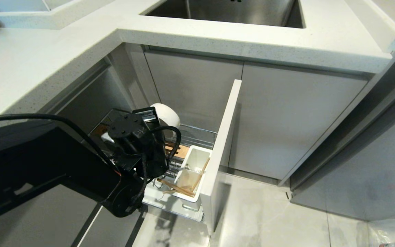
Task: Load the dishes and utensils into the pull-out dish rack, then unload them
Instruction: Pick up the bowl and place it in the cupboard
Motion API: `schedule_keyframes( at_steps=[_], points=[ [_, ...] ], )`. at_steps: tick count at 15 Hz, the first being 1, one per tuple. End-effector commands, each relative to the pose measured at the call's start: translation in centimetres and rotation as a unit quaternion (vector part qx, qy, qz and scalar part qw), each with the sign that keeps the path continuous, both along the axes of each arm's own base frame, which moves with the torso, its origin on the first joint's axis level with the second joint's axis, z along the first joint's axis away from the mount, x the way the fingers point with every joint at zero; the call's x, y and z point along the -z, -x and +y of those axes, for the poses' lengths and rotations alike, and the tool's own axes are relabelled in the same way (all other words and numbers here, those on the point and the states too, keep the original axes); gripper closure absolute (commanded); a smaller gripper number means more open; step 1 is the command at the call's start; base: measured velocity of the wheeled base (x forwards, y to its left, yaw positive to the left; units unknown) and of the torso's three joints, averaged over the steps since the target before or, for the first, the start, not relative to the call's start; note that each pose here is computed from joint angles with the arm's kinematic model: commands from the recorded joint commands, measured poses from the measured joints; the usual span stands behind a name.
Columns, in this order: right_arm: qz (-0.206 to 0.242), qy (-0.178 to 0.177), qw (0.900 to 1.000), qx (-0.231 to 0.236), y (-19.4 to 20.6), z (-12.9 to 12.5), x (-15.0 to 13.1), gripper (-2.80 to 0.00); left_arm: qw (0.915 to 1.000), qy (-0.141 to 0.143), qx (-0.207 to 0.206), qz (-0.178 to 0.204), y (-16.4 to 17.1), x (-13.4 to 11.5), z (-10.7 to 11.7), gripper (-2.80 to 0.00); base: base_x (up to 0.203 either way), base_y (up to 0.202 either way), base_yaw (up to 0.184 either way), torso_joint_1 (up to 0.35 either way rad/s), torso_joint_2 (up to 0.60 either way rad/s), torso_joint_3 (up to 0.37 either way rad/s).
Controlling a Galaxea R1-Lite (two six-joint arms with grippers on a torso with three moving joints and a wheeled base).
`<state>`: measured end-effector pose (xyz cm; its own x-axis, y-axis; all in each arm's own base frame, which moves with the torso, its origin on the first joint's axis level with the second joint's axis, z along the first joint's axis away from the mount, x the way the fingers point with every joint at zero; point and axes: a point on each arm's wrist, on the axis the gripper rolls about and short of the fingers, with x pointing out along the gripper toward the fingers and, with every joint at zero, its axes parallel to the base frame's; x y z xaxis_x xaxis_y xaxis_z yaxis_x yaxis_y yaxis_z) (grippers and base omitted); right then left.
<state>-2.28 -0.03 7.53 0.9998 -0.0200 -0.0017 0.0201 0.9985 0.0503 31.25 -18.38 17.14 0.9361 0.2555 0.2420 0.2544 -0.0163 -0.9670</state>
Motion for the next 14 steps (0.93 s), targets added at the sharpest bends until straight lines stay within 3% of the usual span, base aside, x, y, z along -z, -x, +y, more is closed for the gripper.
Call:
schedule_keyframes(
  at_steps=[1, 14],
  points=[
    [0.001, 0.0, 1.0, 0.0, -0.01, 0.0, 0.04, 0.0, 1.0, 0.008, 0.0, -0.001, -0.06, 0.29, -0.1, 0.0, 0.0, 0.0, 0.0, 0.0, 0.0, 0.0],
    [0.001, 0.0, 1.0, 0.0, -0.01, 0.0, 0.04, 0.0, 0.9986, 0.052, -0.008, 0.006, 0.32, 1.24, 0.16, 0.0, 0.0, 0.0, 0.0, 0.0, 0.0, 0.0]
  ],
)
